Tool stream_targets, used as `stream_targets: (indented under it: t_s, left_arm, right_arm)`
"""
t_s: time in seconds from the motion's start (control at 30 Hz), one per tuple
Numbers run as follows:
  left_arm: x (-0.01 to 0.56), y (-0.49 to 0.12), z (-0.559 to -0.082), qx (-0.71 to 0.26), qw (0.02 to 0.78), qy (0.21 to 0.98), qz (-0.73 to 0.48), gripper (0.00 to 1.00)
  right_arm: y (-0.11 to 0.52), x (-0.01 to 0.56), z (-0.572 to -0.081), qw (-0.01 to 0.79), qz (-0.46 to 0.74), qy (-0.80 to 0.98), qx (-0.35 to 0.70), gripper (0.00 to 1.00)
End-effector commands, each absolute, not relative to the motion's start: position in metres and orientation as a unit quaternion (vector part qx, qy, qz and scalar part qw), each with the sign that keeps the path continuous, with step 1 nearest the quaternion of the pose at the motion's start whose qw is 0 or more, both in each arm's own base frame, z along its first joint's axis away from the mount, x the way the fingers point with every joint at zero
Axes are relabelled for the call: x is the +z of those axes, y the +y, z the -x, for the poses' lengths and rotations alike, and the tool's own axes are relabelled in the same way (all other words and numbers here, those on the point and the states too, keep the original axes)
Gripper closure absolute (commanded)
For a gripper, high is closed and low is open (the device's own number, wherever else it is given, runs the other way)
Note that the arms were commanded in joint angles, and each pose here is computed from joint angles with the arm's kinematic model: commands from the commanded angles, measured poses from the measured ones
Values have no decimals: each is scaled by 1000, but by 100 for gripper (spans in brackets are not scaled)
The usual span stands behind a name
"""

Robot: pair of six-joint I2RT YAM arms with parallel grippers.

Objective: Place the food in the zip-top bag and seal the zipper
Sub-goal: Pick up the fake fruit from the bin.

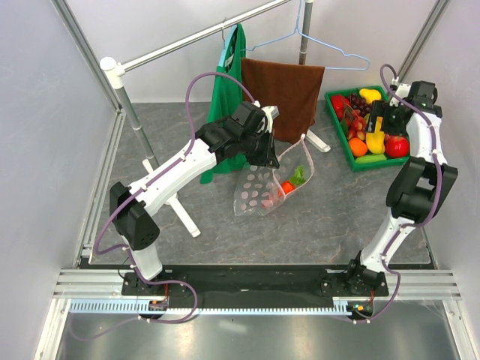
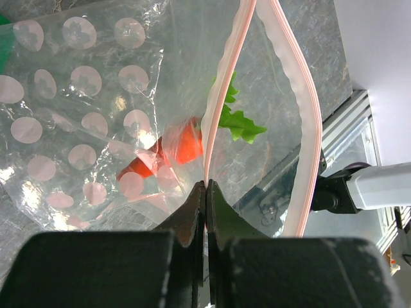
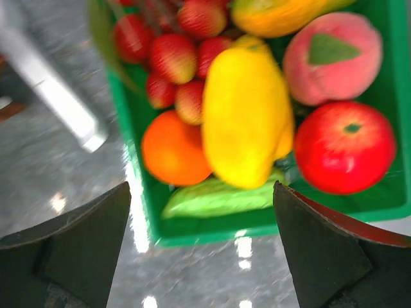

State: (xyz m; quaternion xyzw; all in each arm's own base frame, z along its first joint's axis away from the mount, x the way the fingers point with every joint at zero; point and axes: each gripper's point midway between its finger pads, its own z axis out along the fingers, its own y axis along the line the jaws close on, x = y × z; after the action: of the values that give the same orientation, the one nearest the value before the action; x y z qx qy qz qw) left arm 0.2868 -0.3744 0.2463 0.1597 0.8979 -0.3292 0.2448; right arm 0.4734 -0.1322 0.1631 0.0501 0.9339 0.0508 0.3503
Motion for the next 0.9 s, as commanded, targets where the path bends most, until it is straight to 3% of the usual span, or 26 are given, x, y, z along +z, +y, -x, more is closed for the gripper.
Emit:
stream_targets:
  t_s: [0.0,0.37,0.47,0.6,0.63,0.73,0.87]
  left_arm:
    - [265,-379,-289,-357,257,886,-150,98]
    - [266,-380,-290,-362,254,885,-148,98]
    - [270,-382,-287,-371,250,882,-151,98]
    - [282,-383,-285,-381,254,876,-152,98]
    - [284,-383,-283,-384,254,874,-153,98]
    - [286,-381,-282,-384,252,876,-150,98]
    - [282,-381,-279,-383,243,879,-149,98]
  right_arm:
    - [-165,173,-504,389,-70,918,-21,2]
    - [-155,130,-518,362,-75,929,11,5]
    - [-154,124,-516,357,-77,931,17,9]
    - [-145,127,-514,359,-74,930,37,24]
    - [-143,128,-513,360,-74,929,41,24]
    - [-152,120,-511,353,-91,931,17,10]
    - [-160,103,-510,341,-96,935,-2,9]
